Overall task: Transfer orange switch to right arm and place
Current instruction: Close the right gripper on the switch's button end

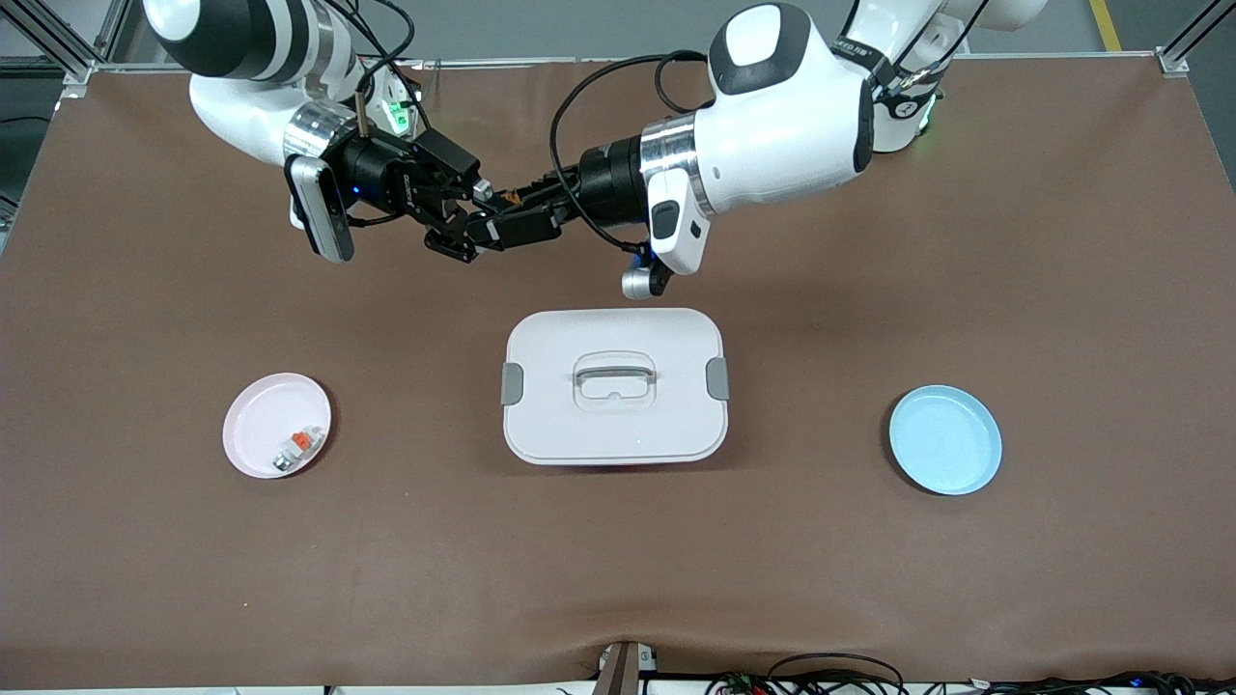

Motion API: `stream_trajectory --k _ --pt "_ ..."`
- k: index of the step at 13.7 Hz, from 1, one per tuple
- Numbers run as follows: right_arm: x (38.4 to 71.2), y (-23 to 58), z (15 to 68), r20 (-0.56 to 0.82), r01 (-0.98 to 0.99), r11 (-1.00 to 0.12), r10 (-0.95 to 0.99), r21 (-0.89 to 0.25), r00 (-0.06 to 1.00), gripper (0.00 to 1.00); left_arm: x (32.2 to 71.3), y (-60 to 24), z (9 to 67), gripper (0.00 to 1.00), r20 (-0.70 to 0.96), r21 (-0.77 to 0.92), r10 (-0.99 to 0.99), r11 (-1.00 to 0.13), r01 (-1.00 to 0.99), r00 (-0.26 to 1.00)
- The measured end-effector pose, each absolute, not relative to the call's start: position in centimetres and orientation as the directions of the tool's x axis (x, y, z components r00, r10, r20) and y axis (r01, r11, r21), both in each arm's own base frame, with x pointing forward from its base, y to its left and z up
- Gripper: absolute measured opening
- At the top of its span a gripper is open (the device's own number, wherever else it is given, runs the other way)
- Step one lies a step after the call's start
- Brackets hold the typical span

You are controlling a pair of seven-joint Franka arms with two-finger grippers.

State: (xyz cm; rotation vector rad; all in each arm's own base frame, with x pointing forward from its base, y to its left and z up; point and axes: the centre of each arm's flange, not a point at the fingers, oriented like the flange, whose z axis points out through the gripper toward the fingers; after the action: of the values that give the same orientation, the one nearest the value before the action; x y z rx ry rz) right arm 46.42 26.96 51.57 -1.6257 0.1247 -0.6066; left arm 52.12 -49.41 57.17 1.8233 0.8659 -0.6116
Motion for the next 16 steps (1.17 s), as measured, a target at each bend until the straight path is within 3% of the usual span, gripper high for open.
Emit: stream_trajectory --k 12,14,16 --pt "46.45 27.01 51.44 0.309 0.264 -0.162 -0.420 -0.951 0.853 0.46 52.15 -49.37 57.06 0.73 -0.732 0.560 0.289 -0.259 0.787 0.617" --pt "46.50 27.02 51.29 0.306 0.260 -0.163 -0.421 -0.952 0.854 0.46 52.17 -49.36 57.06 0.76 -0.727 0.567 0.287 -0.262 0.781 0.624" --pt "46.57 27.02 51.05 0.304 0.256 -0.167 -0.421 -0.952 0.855 0.46 52.18 -49.34 57.08 0.91 -0.725 0.570 0.287 -0.263 0.779 0.627"
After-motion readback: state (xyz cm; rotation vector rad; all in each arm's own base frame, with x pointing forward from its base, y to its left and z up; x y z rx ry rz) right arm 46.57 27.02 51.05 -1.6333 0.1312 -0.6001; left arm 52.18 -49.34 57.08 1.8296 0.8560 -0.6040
